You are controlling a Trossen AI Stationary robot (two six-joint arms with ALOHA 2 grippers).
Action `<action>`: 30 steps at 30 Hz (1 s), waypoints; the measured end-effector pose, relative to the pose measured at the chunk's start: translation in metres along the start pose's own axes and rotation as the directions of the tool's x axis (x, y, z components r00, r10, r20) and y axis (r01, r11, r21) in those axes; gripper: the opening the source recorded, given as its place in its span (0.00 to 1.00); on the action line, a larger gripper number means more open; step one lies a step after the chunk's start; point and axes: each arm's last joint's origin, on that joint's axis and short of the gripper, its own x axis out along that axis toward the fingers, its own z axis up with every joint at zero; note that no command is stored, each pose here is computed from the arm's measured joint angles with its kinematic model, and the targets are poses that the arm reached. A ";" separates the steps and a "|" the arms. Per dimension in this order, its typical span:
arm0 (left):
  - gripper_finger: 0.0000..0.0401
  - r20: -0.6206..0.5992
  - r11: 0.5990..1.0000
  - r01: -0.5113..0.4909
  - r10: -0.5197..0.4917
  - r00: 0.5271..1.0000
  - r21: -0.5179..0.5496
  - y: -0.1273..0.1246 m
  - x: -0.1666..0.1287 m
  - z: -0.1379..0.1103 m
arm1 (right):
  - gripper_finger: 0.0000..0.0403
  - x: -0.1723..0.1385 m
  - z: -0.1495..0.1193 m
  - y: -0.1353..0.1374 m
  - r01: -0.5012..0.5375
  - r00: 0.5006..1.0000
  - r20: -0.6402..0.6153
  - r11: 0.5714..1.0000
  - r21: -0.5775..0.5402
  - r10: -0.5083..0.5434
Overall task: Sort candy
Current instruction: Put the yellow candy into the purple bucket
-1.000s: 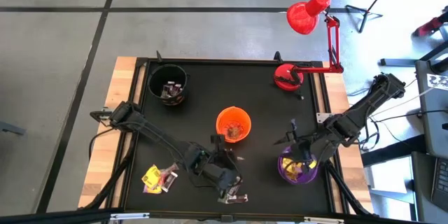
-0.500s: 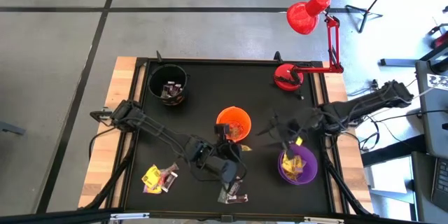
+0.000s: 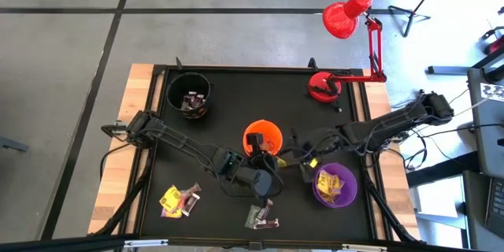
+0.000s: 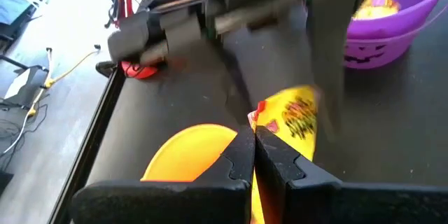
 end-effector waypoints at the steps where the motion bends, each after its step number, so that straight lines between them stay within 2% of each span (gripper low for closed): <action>1: 0.00 0.004 1.000 0.001 -0.001 1.000 -0.001 0.000 0.000 0.001 | 0.49 0.002 -0.001 0.000 0.009 1.000 -0.008 1.000 -0.001 -0.009; 5: 0.00 0.004 1.000 0.002 -0.002 1.000 -0.001 0.000 0.000 0.000 | 0.43 0.006 -0.004 0.000 0.013 1.000 -0.021 1.000 -0.021 -0.013; 13: 0.00 0.002 1.000 0.012 -0.012 1.000 -0.028 -0.001 0.000 0.000 | 0.08 0.004 -0.003 0.000 0.013 1.000 -0.018 0.998 -0.053 -0.014; 15: 0.00 0.002 0.999 0.012 -0.012 1.000 -0.032 -0.001 0.000 0.000 | 0.03 0.002 -0.004 0.000 0.009 0.999 -0.030 0.998 -0.054 -0.011; 21: 0.01 0.002 0.999 0.040 -0.040 0.999 -0.031 0.000 -0.006 0.001 | 0.09 -0.013 -0.003 0.001 -0.001 0.998 -0.069 0.998 -0.055 -0.003; 24: 0.06 0.028 0.998 0.045 -0.044 0.999 -0.042 0.003 -0.019 0.004 | 0.08 -0.028 -0.001 0.002 -0.026 0.996 -0.085 0.998 -0.052 0.021; 28: 0.17 0.050 0.998 0.023 -0.020 0.999 -0.055 0.003 -0.029 0.005 | 0.04 -0.049 0.001 0.007 -0.158 0.984 -0.086 0.987 -0.006 0.157; 30: 0.22 0.057 0.998 0.019 -0.015 0.998 -0.057 0.001 -0.031 0.005 | 0.02 -0.058 0.002 0.010 -0.251 0.964 -0.075 0.967 0.039 0.254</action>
